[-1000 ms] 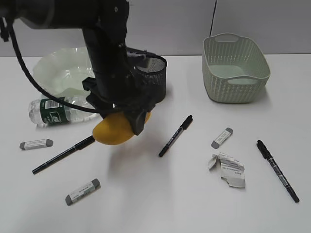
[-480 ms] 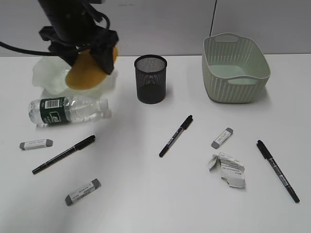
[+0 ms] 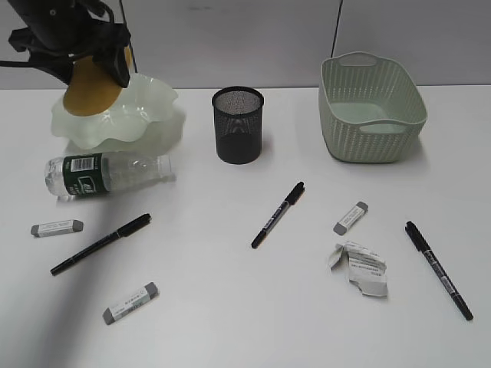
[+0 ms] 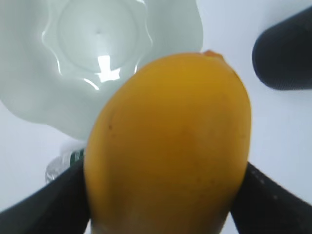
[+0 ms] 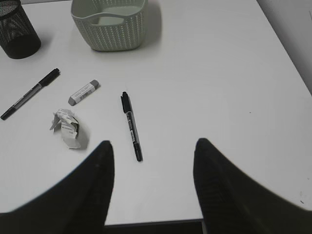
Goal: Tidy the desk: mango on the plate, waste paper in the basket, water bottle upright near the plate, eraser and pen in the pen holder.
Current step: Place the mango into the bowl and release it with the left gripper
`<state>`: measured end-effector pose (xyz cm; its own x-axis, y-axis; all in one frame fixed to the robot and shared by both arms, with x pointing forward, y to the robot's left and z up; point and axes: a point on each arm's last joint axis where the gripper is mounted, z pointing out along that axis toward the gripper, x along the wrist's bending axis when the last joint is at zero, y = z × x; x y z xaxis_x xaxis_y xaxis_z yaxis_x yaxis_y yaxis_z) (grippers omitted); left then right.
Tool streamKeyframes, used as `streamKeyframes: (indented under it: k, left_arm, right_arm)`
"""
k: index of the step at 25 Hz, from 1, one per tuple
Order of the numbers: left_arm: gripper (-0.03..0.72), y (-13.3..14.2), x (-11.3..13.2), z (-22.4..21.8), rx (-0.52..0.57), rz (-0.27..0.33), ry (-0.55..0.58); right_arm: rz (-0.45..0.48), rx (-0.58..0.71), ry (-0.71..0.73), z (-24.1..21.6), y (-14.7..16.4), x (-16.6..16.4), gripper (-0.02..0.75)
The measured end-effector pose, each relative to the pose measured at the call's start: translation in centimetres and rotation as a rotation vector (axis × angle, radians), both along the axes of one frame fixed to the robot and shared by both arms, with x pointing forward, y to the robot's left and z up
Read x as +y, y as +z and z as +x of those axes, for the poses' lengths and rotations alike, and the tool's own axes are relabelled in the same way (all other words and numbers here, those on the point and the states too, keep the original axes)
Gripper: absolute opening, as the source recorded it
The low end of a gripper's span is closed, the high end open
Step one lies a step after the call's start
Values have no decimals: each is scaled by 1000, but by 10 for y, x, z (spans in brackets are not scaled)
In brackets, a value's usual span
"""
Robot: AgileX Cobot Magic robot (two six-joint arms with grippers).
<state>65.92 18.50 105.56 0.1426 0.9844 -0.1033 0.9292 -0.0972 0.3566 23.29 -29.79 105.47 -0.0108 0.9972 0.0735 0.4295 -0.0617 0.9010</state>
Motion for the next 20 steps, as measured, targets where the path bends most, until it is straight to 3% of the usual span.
streamKeyframes:
  k: [12,20]
  left_arm:
    - [603,-50,12,70,-121,-28,68]
    - [603,-90,15,97,-63,-13,80]
  right_arm:
    - [0,0,0,0,0,0,424]
    - [0,0,0,0,0,0,424]
